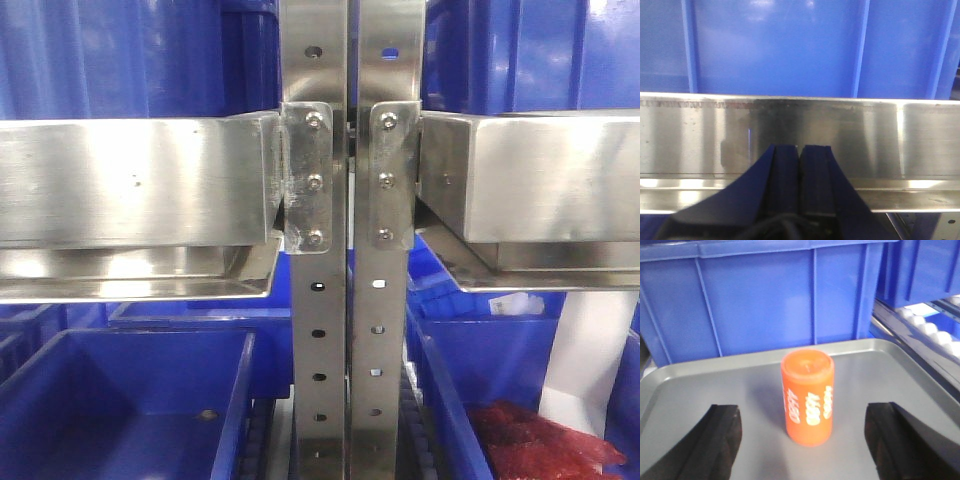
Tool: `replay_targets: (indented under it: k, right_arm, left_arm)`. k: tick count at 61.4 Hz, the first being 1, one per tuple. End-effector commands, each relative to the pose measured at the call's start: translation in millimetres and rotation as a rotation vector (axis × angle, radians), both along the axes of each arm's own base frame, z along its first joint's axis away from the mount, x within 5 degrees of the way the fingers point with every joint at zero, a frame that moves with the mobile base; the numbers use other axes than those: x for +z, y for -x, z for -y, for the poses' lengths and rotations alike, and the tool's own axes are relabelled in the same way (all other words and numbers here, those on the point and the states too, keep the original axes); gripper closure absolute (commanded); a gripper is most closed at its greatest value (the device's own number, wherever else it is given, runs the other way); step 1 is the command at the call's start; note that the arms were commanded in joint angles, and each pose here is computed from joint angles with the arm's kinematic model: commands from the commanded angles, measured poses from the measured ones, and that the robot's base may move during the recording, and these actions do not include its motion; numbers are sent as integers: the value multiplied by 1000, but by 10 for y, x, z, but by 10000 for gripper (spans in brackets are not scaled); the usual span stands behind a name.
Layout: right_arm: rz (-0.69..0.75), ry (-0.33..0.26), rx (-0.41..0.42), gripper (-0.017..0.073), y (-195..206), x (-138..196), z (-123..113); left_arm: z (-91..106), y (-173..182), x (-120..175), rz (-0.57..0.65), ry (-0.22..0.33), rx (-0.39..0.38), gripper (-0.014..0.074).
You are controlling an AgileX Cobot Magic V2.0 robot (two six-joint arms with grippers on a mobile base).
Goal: Grab orange capacitor from left shelf to right conveyor
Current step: 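Close the right gripper around the orange capacitor, then lift the capacitor with the right gripper and withdraw from the shelf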
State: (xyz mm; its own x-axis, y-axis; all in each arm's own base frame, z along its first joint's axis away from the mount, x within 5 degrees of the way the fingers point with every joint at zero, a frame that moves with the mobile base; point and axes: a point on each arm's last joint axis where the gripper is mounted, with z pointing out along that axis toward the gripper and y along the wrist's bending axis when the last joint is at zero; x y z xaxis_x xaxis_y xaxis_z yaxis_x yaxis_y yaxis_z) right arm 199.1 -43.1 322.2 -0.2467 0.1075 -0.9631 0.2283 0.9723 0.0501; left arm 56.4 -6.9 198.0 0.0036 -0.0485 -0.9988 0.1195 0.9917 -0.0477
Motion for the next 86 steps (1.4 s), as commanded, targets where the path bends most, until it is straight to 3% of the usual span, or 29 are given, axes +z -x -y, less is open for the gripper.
replay_targets:
  k: [1,62,68,78,86]
  right_arm:
    - [138,45,12,-45,-136,172,28]
    - [172,59,23,-43,-897,-487,289]
    - [184,58,27,62,-943,-538,297]
    - [190,72,39,337,-939,-522,287]
    - [213,99,59,444,-895,-427,250]
  left_arm:
    - [-9,15,99,99,14,9,720]
    - [-9,15,99,99,14,9,720]
    - [-9,15,99,99,14,9,720]
    - [-9,15,99,99,14,9,720]
    - [-9,15,99,99,14,9,720]
